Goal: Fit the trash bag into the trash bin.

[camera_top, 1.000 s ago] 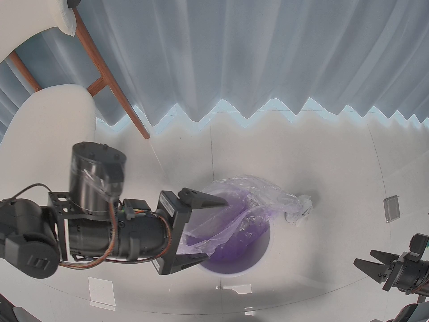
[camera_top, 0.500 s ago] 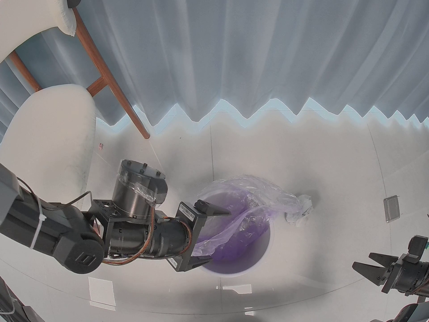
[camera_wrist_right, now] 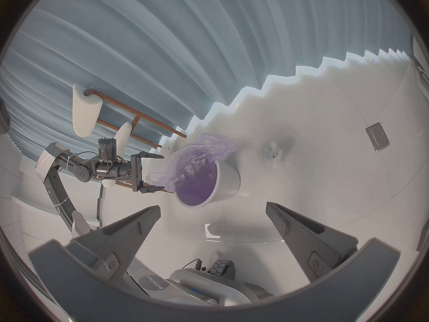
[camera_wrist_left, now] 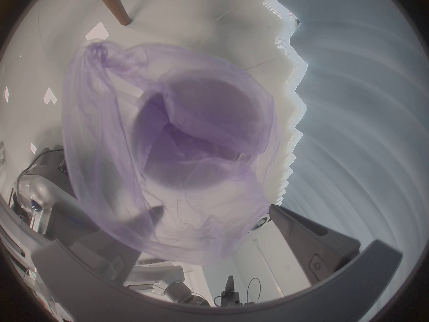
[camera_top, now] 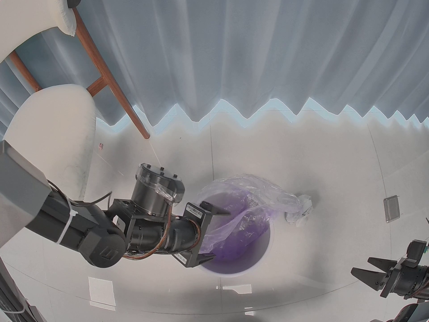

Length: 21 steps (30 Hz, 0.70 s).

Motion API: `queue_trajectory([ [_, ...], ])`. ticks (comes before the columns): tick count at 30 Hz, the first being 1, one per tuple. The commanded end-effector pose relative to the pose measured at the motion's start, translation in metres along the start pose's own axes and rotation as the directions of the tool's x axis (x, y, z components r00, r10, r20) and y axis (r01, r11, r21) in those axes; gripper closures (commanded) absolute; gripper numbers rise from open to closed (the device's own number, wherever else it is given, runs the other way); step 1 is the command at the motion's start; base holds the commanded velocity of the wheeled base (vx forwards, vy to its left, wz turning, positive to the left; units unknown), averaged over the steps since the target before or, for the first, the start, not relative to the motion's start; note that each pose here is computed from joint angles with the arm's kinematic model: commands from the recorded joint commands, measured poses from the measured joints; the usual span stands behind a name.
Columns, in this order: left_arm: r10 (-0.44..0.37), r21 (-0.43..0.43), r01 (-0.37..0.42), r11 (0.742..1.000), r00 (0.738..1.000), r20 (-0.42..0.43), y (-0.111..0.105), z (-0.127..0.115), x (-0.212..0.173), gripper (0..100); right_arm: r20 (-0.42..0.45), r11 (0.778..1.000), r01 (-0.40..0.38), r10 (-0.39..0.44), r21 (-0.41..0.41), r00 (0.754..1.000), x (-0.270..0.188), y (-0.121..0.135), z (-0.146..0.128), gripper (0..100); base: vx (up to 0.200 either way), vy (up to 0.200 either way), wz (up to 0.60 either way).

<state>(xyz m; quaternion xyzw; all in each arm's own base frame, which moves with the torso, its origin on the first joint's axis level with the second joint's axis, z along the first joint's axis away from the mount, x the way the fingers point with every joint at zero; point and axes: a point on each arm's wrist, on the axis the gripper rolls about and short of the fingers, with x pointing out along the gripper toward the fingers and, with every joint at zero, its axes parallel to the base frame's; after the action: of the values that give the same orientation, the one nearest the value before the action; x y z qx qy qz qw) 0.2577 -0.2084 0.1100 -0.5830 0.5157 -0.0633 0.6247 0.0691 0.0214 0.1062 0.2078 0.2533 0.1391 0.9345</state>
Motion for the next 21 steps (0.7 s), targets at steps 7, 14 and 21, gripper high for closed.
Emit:
queue_trajectory([
  [7,0.086,0.004,-0.086,0.996,0.996,-0.016,0.022,-0.008,0.008,100,-0.001,1.000,0.000,0.000,0.000,1.000,-0.002,-0.002,-0.004,0,0.000,0.000,0.00],
  [14,0.192,0.110,-0.186,0.976,0.981,-0.042,0.053,-0.036,0.008,100,-0.014,1.000,0.004,-0.004,0.002,1.000,-0.002,-0.003,-0.006,0,0.000,0.000,0.00],
  [21,0.367,0.450,-0.359,0.818,0.927,0.073,0.115,-0.057,0.028,100,-0.056,1.000,-0.014,0.012,-0.023,0.998,0.000,-0.002,-0.008,0,0.000,0.000,0.00],
])
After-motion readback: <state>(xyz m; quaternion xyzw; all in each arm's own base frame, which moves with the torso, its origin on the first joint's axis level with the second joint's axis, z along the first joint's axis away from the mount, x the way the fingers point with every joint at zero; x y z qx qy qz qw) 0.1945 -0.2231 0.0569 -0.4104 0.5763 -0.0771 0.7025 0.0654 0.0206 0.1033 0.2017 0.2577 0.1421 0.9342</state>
